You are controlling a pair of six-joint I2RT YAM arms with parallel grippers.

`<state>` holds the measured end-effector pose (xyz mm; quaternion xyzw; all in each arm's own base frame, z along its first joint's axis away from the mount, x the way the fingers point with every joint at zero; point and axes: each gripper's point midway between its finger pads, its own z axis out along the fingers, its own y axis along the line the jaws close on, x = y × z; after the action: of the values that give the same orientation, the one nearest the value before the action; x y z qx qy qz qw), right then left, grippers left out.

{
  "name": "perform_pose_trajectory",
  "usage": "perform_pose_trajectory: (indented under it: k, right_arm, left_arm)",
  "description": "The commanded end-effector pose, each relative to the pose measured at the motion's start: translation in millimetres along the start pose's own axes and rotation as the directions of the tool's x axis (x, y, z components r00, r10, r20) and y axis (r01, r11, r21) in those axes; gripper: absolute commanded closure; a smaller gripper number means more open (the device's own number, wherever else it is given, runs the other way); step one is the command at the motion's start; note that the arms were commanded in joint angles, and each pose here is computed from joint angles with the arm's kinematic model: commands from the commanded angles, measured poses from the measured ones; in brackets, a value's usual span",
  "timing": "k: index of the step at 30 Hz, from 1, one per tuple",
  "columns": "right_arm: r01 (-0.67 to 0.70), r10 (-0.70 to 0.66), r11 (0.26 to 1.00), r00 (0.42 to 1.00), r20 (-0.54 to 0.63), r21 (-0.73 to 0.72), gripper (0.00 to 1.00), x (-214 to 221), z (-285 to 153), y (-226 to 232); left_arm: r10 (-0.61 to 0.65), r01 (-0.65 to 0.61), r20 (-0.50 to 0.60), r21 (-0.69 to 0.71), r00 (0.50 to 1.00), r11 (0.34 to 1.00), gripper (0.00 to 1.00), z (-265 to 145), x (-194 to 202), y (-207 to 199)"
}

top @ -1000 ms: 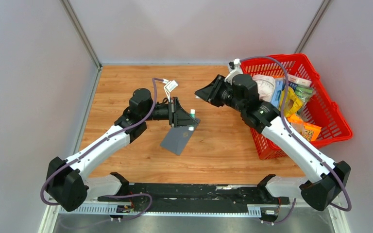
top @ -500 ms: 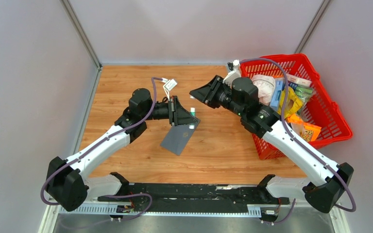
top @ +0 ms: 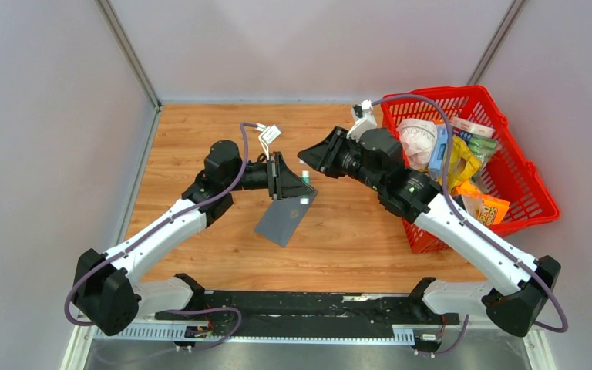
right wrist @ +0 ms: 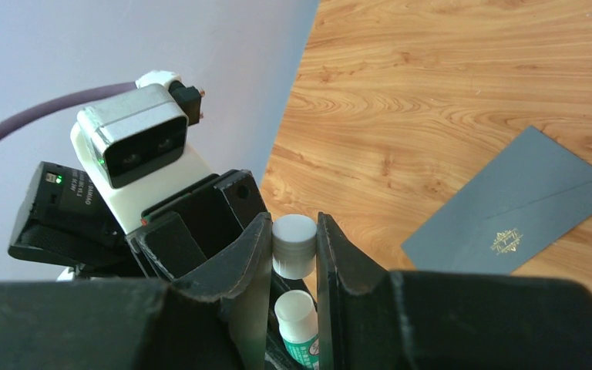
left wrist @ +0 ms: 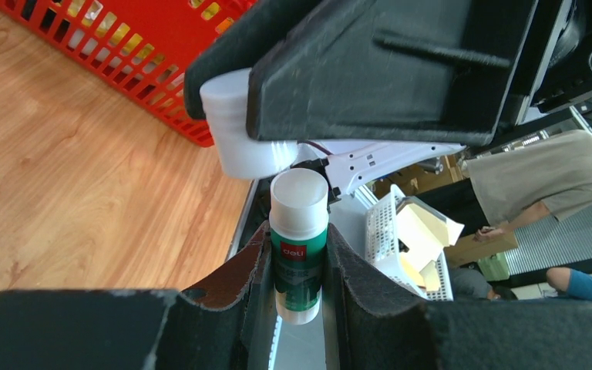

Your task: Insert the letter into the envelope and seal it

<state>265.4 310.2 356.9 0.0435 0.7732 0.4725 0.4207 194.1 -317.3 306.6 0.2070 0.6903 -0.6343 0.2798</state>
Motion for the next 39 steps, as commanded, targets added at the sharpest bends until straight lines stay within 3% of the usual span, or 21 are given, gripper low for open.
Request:
perform_pose_trajectory:
  k: [1, 39]
  right_arm:
    - [0.072, -0.073, 0.997, 0.996, 0.049, 0.013, 0.84, -8.6, -8.4, 7.7]
    - [0.061, -0.061, 0.998, 0.998, 0.008, 0.006, 0.83, -2.1, -14.3, 16.6]
  left_arm:
    - [0.059, -0.060, 0.026, 0.030, 0.998, 0.998, 1.00, -0.4, -6.8, -11.9]
    - [0.113, -0.113, 0.013, -0.020, 0.994, 0.993, 1.00, -7.5, -4.6, -10.1]
